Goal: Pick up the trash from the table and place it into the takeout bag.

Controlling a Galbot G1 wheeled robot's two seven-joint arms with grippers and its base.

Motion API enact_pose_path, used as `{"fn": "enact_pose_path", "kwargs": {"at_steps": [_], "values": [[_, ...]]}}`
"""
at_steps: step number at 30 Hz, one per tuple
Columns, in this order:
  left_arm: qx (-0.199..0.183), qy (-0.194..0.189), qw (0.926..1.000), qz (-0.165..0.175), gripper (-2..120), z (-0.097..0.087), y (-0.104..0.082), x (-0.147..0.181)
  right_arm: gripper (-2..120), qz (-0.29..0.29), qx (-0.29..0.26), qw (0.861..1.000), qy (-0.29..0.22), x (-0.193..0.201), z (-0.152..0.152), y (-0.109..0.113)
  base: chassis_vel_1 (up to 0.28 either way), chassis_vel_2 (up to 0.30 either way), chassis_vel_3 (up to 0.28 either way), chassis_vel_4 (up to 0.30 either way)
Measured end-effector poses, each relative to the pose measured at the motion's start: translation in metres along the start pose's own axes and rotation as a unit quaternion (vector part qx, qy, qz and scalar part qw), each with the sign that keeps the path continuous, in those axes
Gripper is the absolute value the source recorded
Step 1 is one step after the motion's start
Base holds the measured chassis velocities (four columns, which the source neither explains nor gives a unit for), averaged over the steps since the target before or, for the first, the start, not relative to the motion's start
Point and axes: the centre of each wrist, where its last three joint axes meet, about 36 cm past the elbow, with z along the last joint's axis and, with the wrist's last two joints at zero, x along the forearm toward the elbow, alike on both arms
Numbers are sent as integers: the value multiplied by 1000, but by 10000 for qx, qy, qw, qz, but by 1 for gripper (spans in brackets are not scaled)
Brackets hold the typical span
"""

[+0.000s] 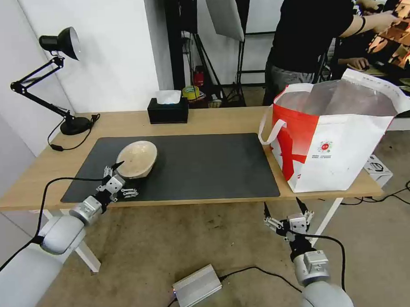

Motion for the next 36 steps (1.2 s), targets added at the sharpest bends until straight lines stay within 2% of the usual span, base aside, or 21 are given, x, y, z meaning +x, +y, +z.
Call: {"fn": "enact_pose_path", "kwargs": {"at_steps": [29,31,35,36], "values": [[-119,28,9999,-77,99,0,15,-1,100,3,-4,10000,9,-1,2,2,0,0,0,0],[-118,30,9999,-71,97,0,14,-1,100,2,-3,10000,11,-1,2,2,0,0,0,0],[-106,26,9999,-50,81,0,12,-4,100,3,-6,10000,15,-1,3,3,0,0,0,0],[-106,26,9999,-50,81,0,12,-4,100,3,-6,10000,15,-1,3,3,0,0,0,0]]}}
